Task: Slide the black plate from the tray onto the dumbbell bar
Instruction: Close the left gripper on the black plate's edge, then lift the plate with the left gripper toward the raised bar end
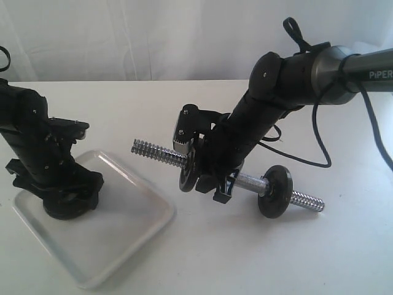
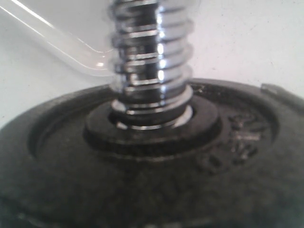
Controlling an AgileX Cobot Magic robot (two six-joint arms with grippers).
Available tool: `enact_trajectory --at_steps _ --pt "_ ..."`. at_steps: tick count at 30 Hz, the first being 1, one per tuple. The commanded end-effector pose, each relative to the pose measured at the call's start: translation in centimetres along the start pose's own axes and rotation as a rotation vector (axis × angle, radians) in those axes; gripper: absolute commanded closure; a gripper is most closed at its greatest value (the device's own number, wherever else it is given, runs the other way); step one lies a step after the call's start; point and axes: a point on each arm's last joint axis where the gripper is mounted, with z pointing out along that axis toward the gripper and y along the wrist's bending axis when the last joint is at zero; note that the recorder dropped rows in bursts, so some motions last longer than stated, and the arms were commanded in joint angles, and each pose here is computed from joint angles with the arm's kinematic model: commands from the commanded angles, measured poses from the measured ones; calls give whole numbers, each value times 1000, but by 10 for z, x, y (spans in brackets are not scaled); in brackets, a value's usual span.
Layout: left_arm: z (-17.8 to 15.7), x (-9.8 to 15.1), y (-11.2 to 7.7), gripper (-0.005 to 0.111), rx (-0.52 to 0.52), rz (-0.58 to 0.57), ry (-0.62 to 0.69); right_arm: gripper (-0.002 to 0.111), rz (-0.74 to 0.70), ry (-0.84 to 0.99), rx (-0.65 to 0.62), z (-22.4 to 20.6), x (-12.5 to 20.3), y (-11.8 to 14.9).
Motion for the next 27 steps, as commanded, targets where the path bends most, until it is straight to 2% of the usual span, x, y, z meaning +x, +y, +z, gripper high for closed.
enact_trajectory --at_steps 1,5,11,15,21,27 --pt "13 7 0 107 -26 35 82 108 6 -87 76 -24 -15 -3" --pt "3 0 -1 107 -13 20 112 108 6 -88 78 -24 -16 -4" --pt "-5 -5 -10 107 82 34 47 108 4 -86 78 -24 -15 -4" --pt "-17 -6 -10 107 89 46 15 108 4 -86 78 -24 -15 -4" --pt "-33 -6 -2 107 102 3 -19 108 4 -86 78 -24 -15 -4" --pt "-49 -6 8 107 245 -67 -66 108 4 -87 80 -24 -15 -4"
